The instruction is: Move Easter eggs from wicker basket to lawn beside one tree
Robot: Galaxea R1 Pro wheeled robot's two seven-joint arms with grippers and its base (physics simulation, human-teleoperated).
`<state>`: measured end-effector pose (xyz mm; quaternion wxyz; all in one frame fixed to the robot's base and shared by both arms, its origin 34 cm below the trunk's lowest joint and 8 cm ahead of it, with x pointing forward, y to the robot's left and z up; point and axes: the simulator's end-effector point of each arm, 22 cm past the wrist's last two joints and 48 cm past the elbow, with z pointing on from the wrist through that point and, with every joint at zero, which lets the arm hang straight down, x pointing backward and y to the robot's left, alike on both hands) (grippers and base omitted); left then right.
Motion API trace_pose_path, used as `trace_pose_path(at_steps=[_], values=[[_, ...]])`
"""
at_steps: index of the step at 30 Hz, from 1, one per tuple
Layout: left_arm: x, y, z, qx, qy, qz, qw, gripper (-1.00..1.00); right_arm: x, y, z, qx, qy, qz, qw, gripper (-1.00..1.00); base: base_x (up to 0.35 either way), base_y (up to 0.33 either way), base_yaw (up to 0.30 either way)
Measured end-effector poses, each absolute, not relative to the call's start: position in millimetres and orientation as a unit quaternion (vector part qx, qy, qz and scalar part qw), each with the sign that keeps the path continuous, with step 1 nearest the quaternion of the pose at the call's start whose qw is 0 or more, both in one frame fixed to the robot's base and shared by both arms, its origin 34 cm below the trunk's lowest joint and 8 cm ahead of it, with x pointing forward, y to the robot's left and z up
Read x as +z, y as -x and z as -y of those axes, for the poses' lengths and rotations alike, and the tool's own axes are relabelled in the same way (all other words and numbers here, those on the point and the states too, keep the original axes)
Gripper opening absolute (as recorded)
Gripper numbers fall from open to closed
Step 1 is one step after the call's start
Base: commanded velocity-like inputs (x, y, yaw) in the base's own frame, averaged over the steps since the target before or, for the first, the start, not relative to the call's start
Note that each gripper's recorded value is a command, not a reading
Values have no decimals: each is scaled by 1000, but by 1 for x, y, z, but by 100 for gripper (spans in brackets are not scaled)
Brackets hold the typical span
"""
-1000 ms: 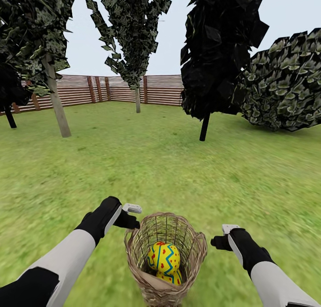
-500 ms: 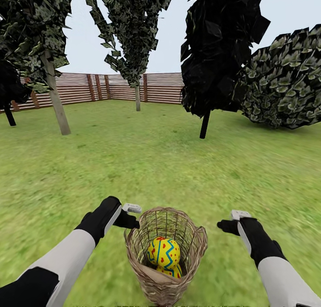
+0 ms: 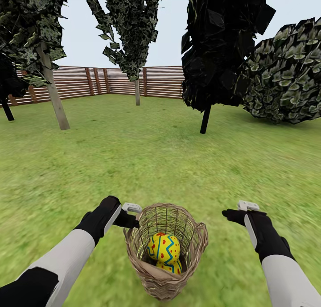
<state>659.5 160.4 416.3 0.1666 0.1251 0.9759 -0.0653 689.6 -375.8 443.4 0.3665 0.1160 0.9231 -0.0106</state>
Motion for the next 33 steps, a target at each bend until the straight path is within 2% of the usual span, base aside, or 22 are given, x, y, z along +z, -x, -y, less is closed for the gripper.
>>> trace_pose_path(at_steps=[33], values=[[381,-650,-157,-72,-124,-981,131,100,406,-684,375,-13,-116,-934,339,100,0,0,0]])
